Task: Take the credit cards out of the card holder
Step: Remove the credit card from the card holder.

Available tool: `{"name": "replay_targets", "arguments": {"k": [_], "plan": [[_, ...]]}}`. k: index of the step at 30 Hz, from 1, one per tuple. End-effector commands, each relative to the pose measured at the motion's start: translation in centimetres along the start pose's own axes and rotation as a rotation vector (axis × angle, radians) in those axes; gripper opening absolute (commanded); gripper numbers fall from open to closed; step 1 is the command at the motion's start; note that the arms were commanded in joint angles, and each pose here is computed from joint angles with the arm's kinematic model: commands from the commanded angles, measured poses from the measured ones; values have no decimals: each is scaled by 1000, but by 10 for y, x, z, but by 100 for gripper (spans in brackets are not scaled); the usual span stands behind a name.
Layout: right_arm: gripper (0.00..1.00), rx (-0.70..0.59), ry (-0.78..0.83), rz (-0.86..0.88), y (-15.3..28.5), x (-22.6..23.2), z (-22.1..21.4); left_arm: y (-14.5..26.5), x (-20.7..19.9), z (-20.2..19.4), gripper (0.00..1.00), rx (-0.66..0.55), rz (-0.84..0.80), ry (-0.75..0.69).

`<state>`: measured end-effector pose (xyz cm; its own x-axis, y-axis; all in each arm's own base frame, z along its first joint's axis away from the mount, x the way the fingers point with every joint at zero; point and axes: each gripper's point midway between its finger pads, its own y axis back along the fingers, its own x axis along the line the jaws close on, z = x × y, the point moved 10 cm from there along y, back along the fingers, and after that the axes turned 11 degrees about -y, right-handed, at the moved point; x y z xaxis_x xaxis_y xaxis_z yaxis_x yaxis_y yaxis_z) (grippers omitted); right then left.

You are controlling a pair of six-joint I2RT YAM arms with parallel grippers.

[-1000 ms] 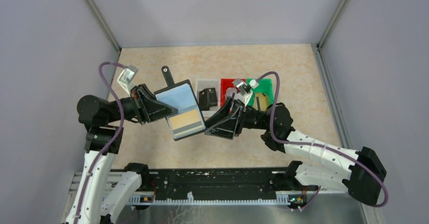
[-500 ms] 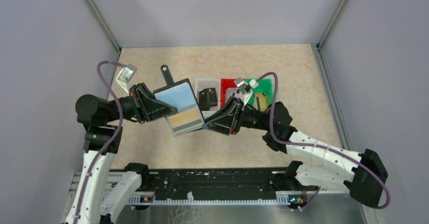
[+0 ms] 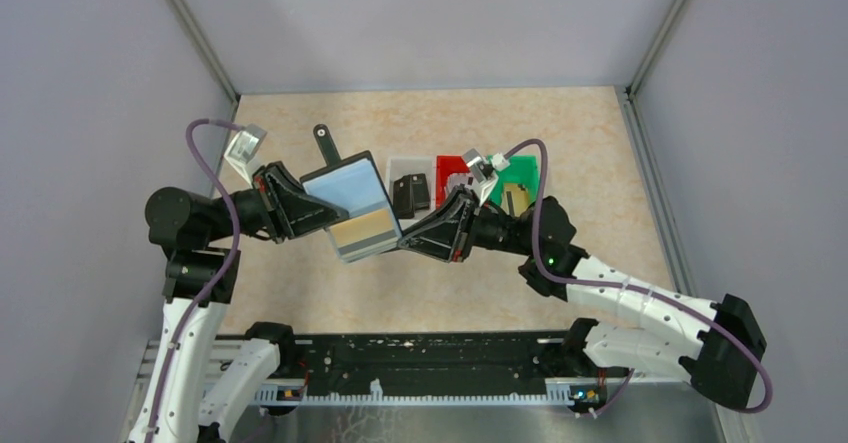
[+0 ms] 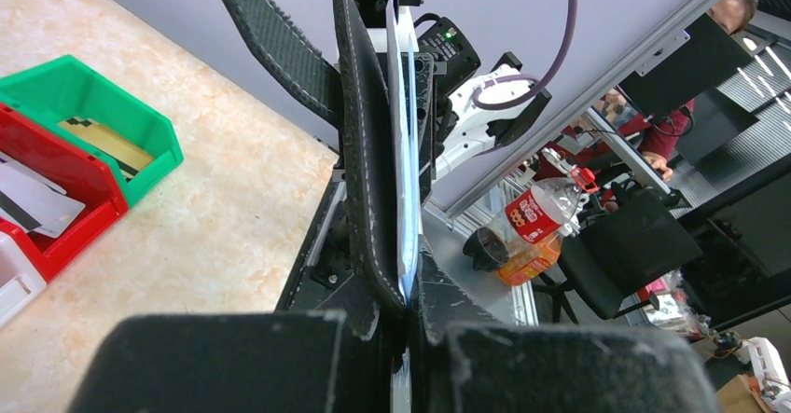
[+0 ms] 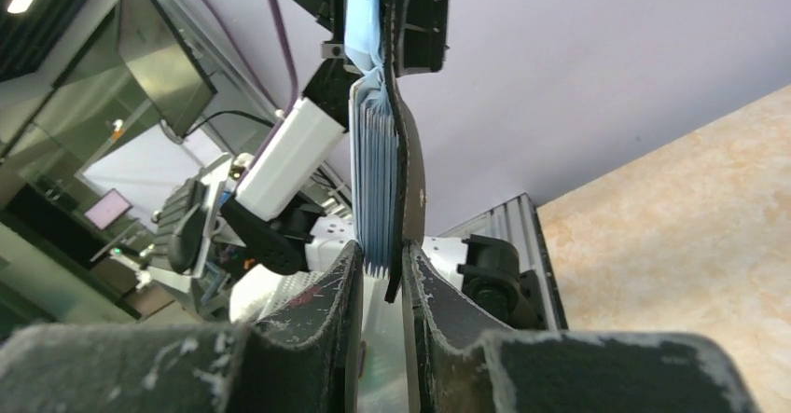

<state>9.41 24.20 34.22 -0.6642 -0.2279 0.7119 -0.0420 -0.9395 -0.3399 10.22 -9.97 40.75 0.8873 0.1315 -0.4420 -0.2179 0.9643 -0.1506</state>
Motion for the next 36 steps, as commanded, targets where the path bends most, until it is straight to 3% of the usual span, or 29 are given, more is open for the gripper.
{"name": "replay_targets", "arguments": {"k": [1, 16, 24, 36], "plan": [[10, -107, 109, 38, -12, 26, 23, 0, -11, 10, 0, -12, -21, -41], [12, -224, 147, -19, -19, 28, 29, 0, -12, 11, 0, -10, -23, -37], [30, -257, 142, -6, -21, 27, 31, 0, -12, 11, 0, -9, -25, -32], [31, -259, 157, 22, -26, 27, 32, -1, -12, 11, 0, -6, -26, -29]]}}
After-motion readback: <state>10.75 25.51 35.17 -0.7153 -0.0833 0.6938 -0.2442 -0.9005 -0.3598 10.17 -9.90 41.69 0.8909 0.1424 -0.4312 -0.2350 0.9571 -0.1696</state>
